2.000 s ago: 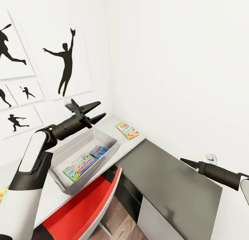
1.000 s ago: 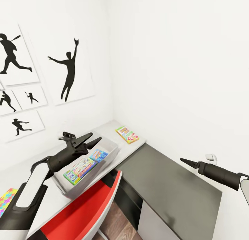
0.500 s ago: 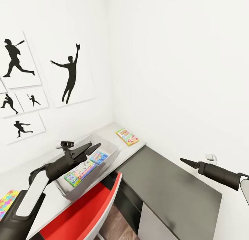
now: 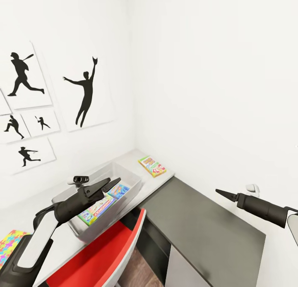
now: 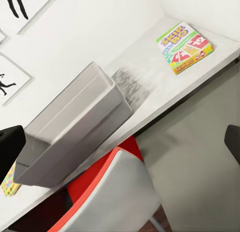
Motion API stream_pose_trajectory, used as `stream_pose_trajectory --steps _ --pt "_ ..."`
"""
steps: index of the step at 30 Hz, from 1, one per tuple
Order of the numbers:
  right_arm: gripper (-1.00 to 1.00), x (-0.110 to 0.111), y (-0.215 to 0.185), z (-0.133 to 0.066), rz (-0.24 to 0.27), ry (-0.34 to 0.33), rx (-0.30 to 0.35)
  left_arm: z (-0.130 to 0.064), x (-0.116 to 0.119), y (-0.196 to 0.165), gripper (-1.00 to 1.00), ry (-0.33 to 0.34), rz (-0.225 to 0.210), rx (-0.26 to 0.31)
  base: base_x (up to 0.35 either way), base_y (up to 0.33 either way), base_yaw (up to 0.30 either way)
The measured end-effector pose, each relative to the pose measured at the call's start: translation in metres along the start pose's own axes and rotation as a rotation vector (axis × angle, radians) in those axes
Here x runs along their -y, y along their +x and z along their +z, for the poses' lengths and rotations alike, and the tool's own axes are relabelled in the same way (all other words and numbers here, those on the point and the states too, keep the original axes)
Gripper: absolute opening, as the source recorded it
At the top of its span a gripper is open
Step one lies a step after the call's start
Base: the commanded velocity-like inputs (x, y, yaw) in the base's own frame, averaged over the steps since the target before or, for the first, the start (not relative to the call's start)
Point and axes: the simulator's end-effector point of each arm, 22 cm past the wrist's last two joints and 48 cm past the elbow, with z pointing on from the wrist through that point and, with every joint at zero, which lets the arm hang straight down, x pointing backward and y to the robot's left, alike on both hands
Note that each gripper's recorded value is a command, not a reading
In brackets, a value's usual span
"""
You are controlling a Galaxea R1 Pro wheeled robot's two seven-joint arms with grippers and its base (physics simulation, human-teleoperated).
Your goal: Put all the toys in the child's room - the three board games (two on the bed and one on the table), the two jigsaw puzzles on the table, and the tennis ball on the table - inside the toy box on the table in the child's room.
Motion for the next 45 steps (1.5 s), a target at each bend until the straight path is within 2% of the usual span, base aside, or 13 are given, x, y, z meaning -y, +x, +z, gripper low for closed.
stream_pose_trajectory --steps 29,45 --pt "1.00 -0.012 -0.010 -0.007 -0.022 -0.011 0.022 -0.008 0.004 0.014 1.00 -0.020 -0.013 -0.003 0.000 0.000 0.003" --pt "1.00 -0.014 -0.012 -0.008 -0.026 -0.014 0.026 -0.009 0.003 0.014 1.00 -0.024 -0.015 -0.002 0.000 0.000 0.182"
